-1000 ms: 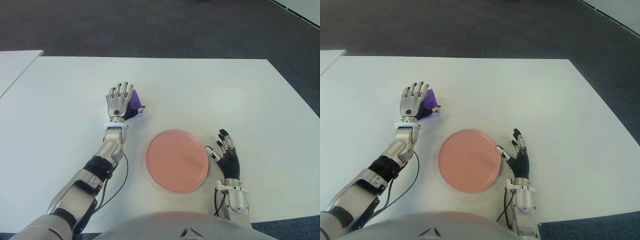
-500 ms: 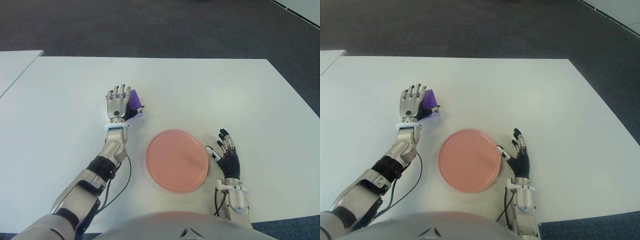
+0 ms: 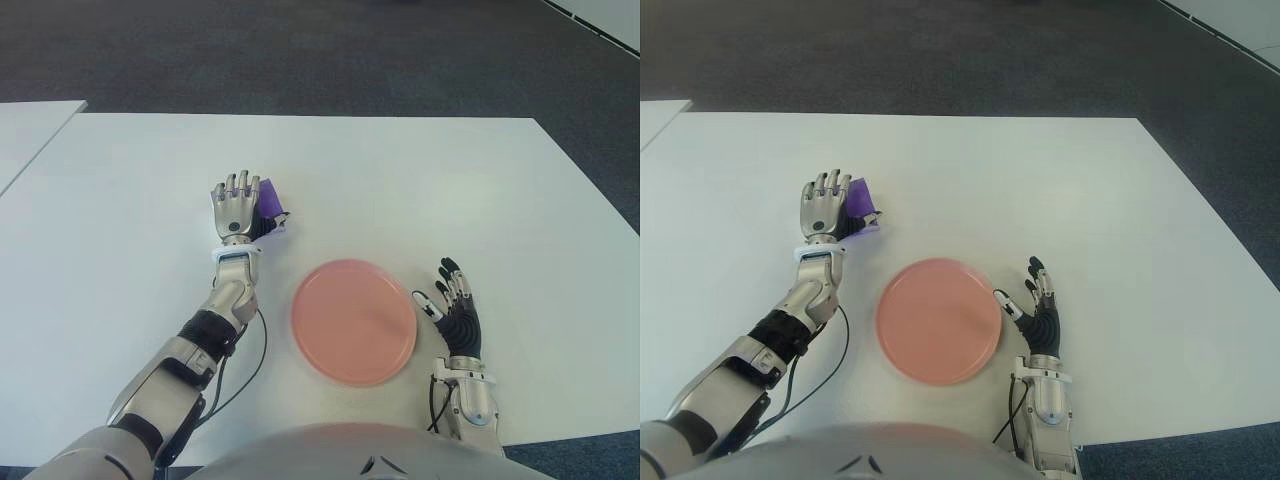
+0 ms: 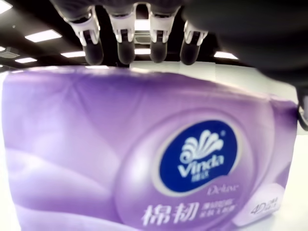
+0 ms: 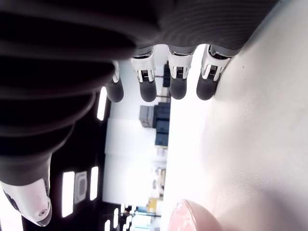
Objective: Put the tissue paper into the plate.
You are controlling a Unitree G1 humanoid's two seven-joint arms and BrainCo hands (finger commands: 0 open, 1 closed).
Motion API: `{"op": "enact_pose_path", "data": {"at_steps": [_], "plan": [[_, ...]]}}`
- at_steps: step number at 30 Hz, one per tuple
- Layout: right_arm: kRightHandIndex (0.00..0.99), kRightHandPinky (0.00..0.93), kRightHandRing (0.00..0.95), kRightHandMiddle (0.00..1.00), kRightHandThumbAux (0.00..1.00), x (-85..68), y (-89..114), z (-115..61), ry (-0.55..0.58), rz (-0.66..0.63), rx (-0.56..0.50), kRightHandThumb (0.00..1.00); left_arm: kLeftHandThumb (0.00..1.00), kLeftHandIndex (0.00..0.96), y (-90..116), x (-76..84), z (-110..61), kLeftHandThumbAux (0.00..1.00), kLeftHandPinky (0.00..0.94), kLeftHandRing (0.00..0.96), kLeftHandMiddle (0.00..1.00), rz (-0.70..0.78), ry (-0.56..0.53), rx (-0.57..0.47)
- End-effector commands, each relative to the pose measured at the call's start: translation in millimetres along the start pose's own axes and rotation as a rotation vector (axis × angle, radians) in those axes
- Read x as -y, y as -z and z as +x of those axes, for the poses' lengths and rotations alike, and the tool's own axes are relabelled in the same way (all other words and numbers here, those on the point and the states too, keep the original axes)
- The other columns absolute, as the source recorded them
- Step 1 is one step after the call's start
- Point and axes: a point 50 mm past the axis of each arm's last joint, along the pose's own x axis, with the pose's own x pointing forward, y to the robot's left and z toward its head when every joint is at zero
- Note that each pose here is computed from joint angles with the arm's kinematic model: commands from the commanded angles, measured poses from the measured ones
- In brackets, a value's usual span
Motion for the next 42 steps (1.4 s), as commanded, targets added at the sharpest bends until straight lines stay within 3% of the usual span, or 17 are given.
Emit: {"op": "enact_pose_path", "data": {"at_steps": [1, 42], "plan": [[0.033, 0.000, 0.024, 0.062, 0.629, 1.8, 22.9, -15.0, 0.014, -0.001, -0.142, 0.106, 0.144, 0.115, -0.5, 2.1, 1.8, 0.294, 0.030, 0.007, 0.033, -0.010, 0.023, -0.028], [0.035, 0.000, 0.025, 0.070, 0.612, -1.8, 23.8, -18.0, 0.013, 0.002, -0.159, 0.101, 0.141, 0.100, -18.2, 4.7, 10.0, 0.283, 0.044, 0.017, 0.038, -0.067, 0.012, -0.077]]}}
